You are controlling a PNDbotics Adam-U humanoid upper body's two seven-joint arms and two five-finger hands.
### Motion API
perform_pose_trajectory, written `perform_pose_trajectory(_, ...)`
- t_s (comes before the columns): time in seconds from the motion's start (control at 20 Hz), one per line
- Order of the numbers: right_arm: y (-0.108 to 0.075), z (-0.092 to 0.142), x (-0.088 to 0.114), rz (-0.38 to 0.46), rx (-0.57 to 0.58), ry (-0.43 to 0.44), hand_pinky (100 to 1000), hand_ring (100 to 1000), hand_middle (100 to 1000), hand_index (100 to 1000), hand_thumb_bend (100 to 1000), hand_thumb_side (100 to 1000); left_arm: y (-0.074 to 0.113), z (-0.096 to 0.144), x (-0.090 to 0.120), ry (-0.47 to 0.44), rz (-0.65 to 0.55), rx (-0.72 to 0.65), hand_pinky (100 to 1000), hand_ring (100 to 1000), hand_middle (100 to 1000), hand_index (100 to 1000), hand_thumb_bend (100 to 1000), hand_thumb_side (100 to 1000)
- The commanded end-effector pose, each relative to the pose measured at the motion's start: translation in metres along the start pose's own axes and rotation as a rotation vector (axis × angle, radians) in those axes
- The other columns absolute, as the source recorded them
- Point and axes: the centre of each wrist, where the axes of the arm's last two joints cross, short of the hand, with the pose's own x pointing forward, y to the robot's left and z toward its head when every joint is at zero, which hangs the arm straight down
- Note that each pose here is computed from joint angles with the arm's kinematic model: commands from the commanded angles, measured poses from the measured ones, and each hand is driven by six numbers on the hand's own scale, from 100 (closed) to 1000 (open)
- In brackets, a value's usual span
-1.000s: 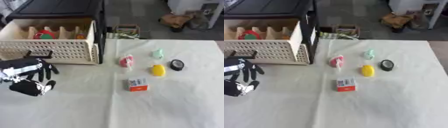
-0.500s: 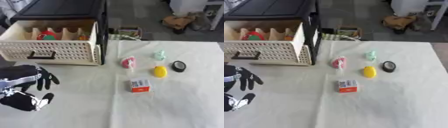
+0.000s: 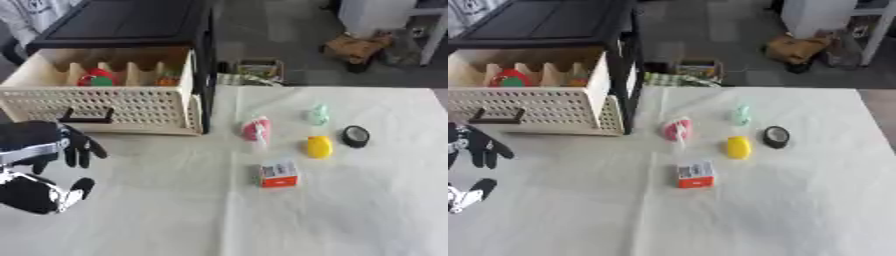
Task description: Pick up objects from table and place into drawer.
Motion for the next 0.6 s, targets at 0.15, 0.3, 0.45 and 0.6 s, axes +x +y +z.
perform_pose_trajectory(0.15, -0.005, -0.006, 0.007, 0.008, -0.009, -0.032, 731, 672, 560, 754, 440, 757, 0.012, 0.002, -0.013, 0.053, -0.020, 0.000, 536, 782, 769, 943, 105, 408)
perform_pose_trajectory(0.3, -0.005, -0.006, 0.007, 0.008, -0.014, -0.033, 731, 671, 559, 753, 440, 757, 0.013, -0.001, -0.017, 0.062, -0.019, -0.004, 539, 784, 771, 947, 105, 408)
perform_pose_trajectory(0.45, -0.005, -0.007, 0.007, 0.007, -0.017, -0.035, 730, 672, 560, 753, 440, 757, 0.014, -0.005, -0.021, 0.070, -0.014, -0.008, 543, 786, 772, 947, 105, 408)
perform_pose_trajectory(0.6, -0.005, -0.007, 0.007, 0.005, -0.022, -0.037, 729, 672, 560, 752, 440, 757, 0.014, -0.009, -0.023, 0.080, -0.021, -0.015, 542, 786, 775, 948, 105, 408)
